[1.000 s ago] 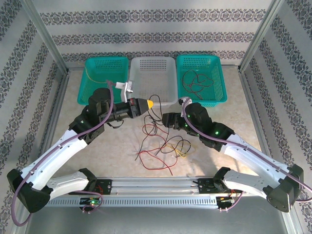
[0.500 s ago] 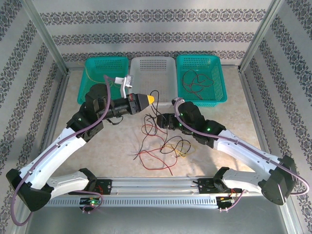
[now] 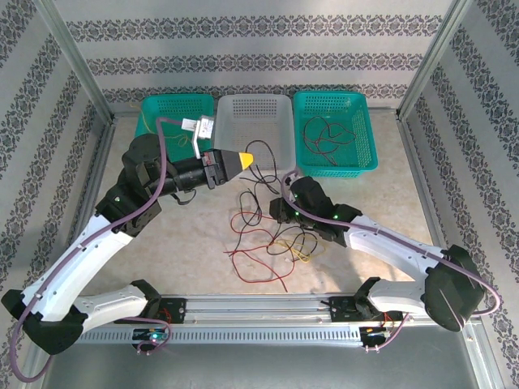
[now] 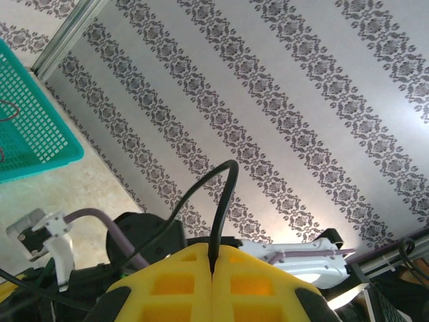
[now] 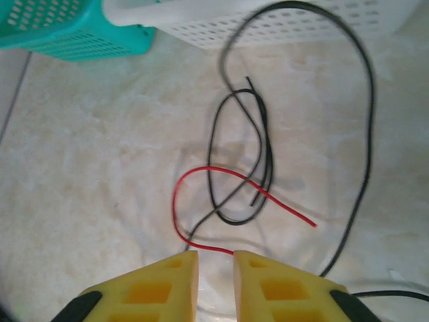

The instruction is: Untangle the cables

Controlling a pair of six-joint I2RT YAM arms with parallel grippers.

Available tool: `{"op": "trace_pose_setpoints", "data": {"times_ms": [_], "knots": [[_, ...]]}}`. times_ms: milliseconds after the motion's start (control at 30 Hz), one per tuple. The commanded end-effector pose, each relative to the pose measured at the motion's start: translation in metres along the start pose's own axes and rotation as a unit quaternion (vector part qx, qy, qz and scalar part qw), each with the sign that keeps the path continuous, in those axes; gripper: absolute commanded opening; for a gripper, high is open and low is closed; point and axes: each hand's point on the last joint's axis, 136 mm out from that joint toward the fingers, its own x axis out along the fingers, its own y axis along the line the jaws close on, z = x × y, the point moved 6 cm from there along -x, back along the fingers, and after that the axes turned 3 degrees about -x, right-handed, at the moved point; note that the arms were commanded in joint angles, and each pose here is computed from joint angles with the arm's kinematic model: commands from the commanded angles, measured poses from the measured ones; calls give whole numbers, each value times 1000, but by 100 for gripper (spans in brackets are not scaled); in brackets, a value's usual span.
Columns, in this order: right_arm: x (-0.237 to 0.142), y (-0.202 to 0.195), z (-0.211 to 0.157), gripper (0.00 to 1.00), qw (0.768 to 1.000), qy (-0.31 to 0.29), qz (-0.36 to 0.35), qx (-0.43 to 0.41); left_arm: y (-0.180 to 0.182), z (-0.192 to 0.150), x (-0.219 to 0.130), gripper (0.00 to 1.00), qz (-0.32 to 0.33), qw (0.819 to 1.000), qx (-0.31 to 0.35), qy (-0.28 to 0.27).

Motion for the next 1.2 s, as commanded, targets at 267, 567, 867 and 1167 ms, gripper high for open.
{"op": "trace_pose_setpoints", "data": {"times_ms": [267, 567, 867, 1167], "knots": [[-30, -19, -18, 33, 998, -28, -9, 55, 21, 23, 0, 0, 101, 993, 59, -22], [-66, -22, -24, 55, 997, -59, -20, 51, 72, 92, 21, 0, 189, 976, 63, -81], [-84, -18, -11, 56, 997, -67, -36, 33, 128, 148, 50, 0, 227, 967, 45, -105], [-97, -17, -6, 57, 996, -77, -44, 34, 193, 152, 84, 0, 270, 959, 21, -81]]}}
